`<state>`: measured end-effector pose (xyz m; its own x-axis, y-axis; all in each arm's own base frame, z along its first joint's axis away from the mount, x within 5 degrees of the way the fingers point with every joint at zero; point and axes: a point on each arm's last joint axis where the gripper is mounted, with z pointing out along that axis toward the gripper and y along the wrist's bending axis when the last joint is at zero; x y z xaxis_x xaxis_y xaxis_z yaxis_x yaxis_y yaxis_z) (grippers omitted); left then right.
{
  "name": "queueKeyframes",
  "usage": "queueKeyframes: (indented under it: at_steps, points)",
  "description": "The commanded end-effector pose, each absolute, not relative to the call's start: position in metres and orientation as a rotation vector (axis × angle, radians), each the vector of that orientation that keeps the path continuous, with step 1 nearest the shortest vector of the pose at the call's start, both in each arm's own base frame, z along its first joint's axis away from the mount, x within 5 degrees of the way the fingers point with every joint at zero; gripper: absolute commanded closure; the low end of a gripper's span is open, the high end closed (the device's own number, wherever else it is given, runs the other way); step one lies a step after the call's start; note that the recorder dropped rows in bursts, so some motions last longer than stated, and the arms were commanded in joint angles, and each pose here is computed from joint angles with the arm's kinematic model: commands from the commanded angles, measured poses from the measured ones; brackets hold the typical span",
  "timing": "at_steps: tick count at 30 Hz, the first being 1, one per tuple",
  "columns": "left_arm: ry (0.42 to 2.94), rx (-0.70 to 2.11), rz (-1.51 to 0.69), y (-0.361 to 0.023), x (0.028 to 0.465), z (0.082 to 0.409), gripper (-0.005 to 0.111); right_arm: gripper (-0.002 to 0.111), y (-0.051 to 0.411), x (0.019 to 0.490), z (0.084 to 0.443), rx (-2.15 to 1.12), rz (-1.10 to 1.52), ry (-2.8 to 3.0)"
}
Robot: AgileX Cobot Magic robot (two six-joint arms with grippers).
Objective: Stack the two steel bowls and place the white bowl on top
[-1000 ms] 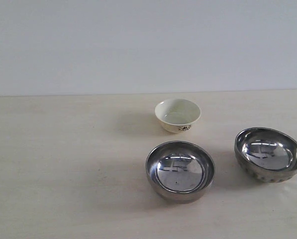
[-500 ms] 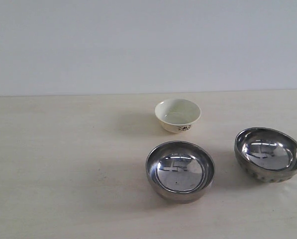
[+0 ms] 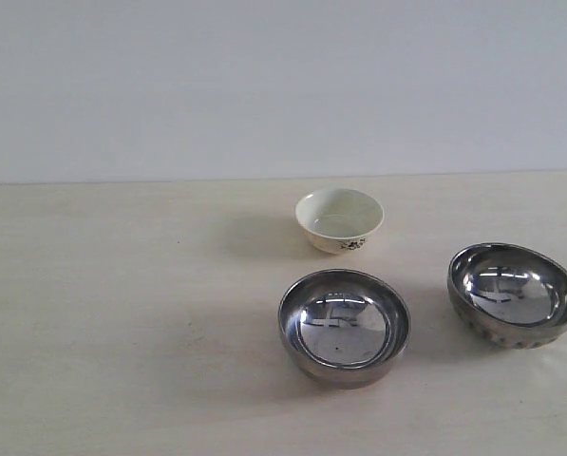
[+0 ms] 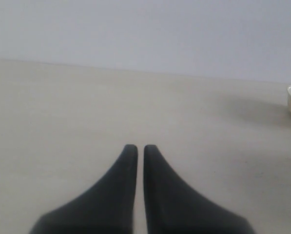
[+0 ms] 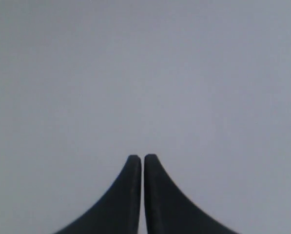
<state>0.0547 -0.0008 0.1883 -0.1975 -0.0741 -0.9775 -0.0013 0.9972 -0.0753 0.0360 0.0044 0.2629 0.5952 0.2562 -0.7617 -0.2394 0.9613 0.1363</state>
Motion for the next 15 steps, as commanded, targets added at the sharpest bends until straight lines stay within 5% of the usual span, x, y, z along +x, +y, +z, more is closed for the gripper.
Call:
queueKeyframes:
  at_steps: [1,15]
  points:
    - [1.767,-0.065,-0.069,-0.001,0.055,0.187,0.103,0.108,0.004,0.030,0.276,0.091,0.473,0.813]
    - [1.767,-0.065,-0.069,-0.001,0.055,0.187,0.103,0.108,0.009,0.071,0.393,0.040,0.259,1.377]
